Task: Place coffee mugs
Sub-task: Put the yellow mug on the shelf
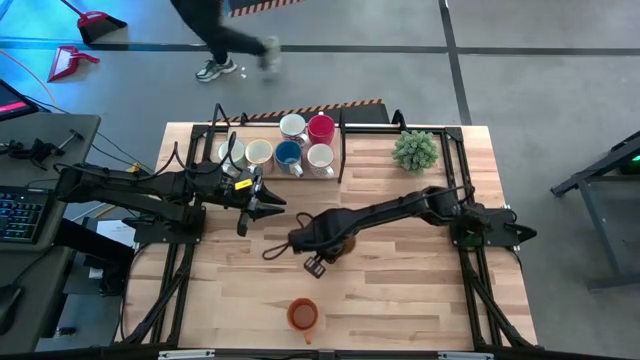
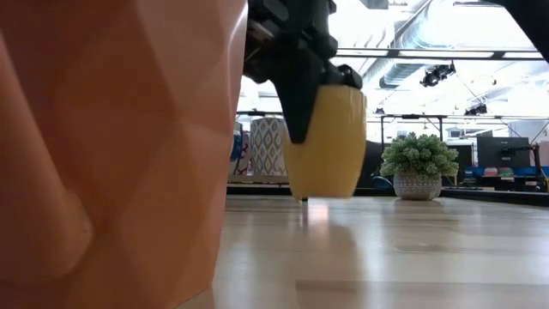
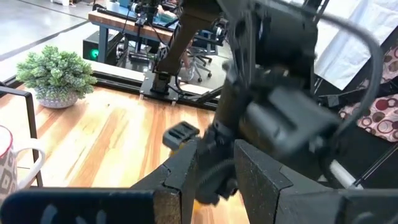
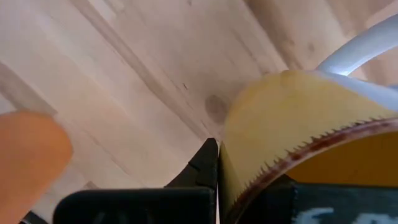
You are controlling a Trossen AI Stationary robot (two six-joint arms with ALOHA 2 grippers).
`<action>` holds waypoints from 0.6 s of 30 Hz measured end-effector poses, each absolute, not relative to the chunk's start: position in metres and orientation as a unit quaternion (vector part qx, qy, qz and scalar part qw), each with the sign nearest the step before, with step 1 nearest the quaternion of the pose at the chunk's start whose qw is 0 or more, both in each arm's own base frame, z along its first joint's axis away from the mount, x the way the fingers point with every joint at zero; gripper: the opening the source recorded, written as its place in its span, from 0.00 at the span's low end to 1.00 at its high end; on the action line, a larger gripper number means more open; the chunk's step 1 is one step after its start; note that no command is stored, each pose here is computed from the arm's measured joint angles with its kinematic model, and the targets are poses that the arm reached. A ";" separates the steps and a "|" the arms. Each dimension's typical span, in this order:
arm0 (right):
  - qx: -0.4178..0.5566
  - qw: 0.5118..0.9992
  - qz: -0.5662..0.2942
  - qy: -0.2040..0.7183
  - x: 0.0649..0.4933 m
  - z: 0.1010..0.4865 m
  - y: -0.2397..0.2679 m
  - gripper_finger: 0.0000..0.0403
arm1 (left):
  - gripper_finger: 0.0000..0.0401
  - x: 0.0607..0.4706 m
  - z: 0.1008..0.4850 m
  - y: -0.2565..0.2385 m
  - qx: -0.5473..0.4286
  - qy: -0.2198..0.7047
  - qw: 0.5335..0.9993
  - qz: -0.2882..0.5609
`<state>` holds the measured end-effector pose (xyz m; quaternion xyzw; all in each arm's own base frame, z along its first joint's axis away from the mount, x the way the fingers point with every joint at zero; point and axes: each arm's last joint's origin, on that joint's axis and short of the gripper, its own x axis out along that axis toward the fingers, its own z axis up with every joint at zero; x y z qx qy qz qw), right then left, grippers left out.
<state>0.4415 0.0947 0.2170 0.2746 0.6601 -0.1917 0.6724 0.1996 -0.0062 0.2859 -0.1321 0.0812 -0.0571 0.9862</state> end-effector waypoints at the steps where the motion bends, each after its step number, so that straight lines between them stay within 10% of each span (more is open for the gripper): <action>1: 0.273 0.670 -0.190 0.664 0.442 0.213 0.097 0.00 | 0.23 0.200 0.286 -0.006 -0.132 0.080 0.986 -0.057; 18: 0.286 0.679 -0.208 0.643 0.448 0.206 0.102 0.00 | 0.23 0.200 0.286 -0.006 -0.133 0.079 0.986 -0.057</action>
